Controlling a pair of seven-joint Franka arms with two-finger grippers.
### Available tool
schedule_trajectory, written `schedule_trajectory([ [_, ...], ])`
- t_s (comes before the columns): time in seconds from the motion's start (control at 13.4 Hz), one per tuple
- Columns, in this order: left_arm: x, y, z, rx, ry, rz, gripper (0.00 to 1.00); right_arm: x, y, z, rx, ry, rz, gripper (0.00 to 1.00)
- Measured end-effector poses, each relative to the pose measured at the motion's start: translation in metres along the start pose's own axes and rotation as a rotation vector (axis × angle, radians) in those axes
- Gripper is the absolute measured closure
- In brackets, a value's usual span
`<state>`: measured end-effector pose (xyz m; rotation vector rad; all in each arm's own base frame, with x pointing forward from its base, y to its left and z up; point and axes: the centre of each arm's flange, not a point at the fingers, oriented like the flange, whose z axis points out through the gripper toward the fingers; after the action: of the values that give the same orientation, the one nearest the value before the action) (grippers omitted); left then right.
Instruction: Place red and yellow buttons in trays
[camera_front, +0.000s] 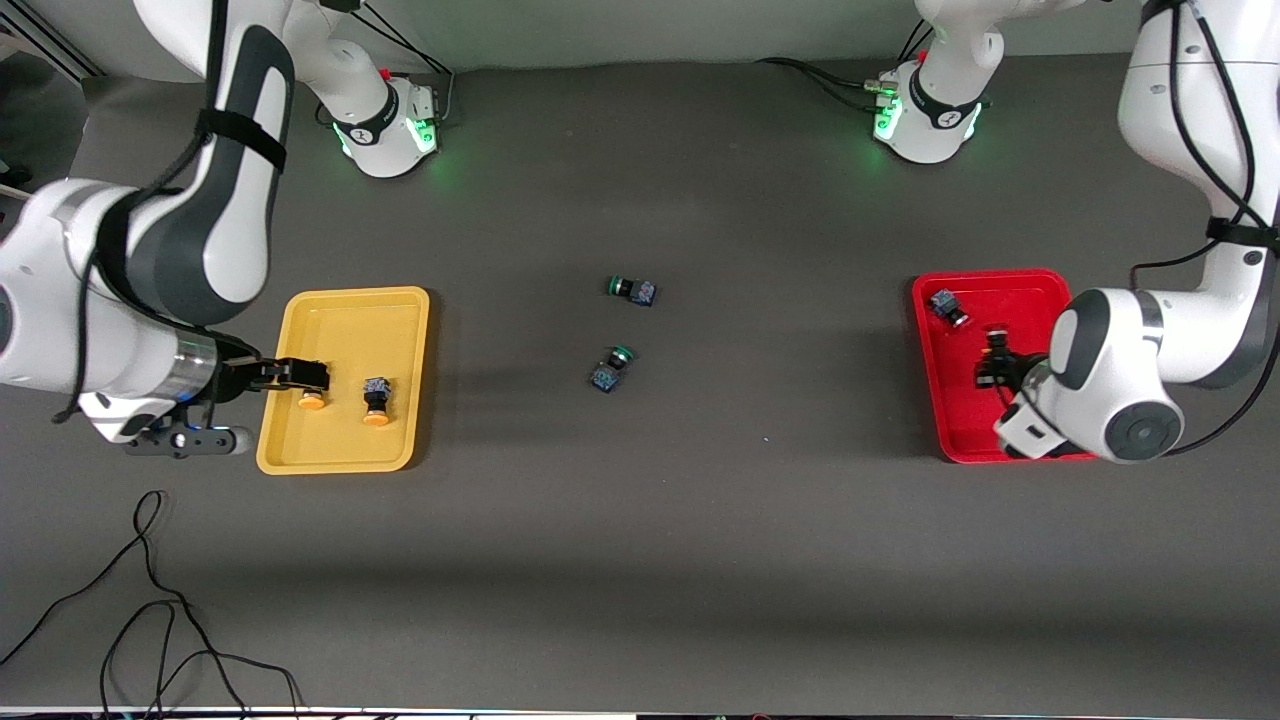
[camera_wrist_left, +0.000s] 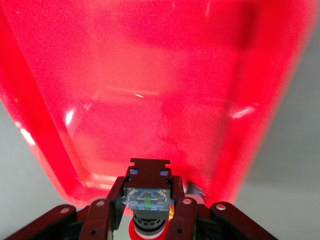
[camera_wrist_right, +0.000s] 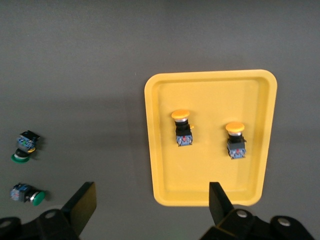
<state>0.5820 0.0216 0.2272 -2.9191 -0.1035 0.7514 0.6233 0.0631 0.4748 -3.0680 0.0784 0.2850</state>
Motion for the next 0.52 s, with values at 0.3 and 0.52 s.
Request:
schedule_trajectory([
  [0.3, -0.007, -0.018, 0.053, 0.024, 0.056, 0.035, 0.59, -0.003, 0.031, -0.035, 0.019, -0.020, 0.042, 0.00],
  [0.52, -0.017, -0.019, 0.054, 0.028, 0.060, 0.036, 0.47, -0.007, 0.043, -0.061, 0.008, -0.020, 0.050, 0.00],
])
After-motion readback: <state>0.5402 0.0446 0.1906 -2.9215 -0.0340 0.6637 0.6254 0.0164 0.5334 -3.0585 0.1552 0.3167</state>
